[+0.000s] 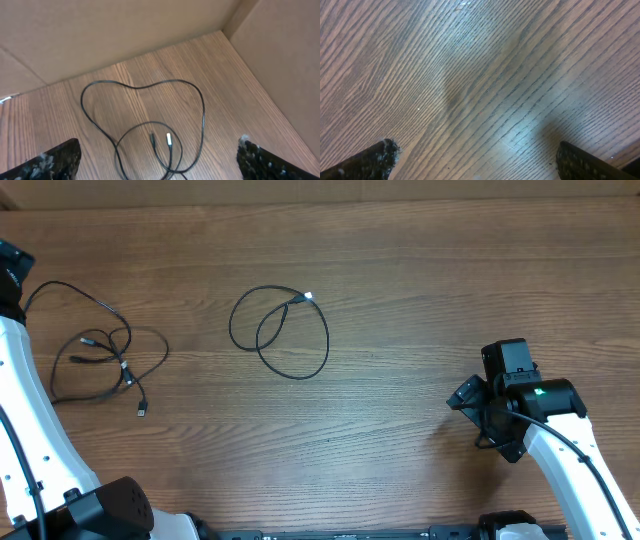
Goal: Untangle cables
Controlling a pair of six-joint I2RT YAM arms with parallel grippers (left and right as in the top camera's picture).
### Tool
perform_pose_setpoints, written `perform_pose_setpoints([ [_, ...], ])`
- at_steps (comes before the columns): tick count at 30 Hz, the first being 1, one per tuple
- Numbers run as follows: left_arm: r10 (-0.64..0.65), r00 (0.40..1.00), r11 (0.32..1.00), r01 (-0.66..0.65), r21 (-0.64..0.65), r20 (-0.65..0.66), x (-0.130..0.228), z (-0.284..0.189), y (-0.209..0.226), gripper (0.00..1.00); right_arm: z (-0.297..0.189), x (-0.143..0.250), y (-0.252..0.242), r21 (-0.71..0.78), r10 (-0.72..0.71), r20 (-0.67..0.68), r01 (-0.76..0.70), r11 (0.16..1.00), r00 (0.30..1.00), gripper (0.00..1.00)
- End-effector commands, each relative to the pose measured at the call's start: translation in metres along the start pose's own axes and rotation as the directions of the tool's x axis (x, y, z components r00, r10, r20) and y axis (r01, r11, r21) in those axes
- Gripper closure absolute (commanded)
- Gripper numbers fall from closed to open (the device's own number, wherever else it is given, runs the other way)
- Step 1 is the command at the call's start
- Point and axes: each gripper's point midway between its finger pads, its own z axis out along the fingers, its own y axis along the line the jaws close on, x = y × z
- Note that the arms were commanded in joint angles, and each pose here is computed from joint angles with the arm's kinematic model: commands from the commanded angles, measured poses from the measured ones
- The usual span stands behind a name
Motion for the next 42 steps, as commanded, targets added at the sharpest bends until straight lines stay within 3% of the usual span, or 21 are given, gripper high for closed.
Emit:
perform_pose_setpoints([
  [1, -0.005, 0.999, 0.999, 0.007, 0.05, -0.041, 0.006, 0.002, -0.008, 0.0, -0.005, -0.006, 0.002, -0.015, 0.004, 0.027, -0.004, 1.0, 1.0, 0.0],
  [9, 0.052, 0.978, 0.948, 0.016, 0.317, -0.204, 0.04, -0.014, -0.061, 0.0, -0.005, -0.006, 0.002, -0.016, 0.005, 0.027, -0.004, 1.0, 1.0, 0.0],
  [13, 0.179, 0.957, 0.888, -0.057, 0.456, -0.227, 0.064, -0.034, -0.097, 0.01, -0.005, -0.006, 0.003, -0.018, 0.005, 0.024, -0.004, 1.0, 1.0, 0.0],
  [16, 0.324, 0.924, 0.804, -0.154, 0.574, -0.205, 0.091, -0.053, -0.131, 0.0, -0.005, -0.006, 0.003, -0.018, 0.005, 0.024, -0.004, 1.0, 1.0, 0.0],
  [20, 0.555, 0.822, 0.622, -0.305, 0.722, -0.13, 0.143, -0.076, -0.175, 0.0, -0.005, -0.006, 0.003, -0.018, 0.004, 0.024, -0.004, 1.0, 1.0, 0.0],
  [26, 0.803, 0.595, 0.392, -0.465, 0.794, -0.048, 0.24, -0.081, -0.214, 0.0, -0.005, -0.006, 0.003, -0.018, 0.004, 0.025, -0.004, 1.0, 1.0, 0.0],
  [35, 0.924, 0.354, 0.319, -0.495, 0.808, -0.147, 0.36, -0.051, -0.225, 0.02, -0.005, -0.006, 0.003, -0.018, 0.004, 0.025, -0.004, 1.0, 1.0, 0.0],
  [42, 0.943, 0.27, 0.314, -0.53, 0.788, -0.194, 0.407, -0.019, -0.223, 0.02, -0.005, -0.006, 0.003, -0.018, 0.004, 0.025, -0.004, 1.0, 1.0, 0.0],
])
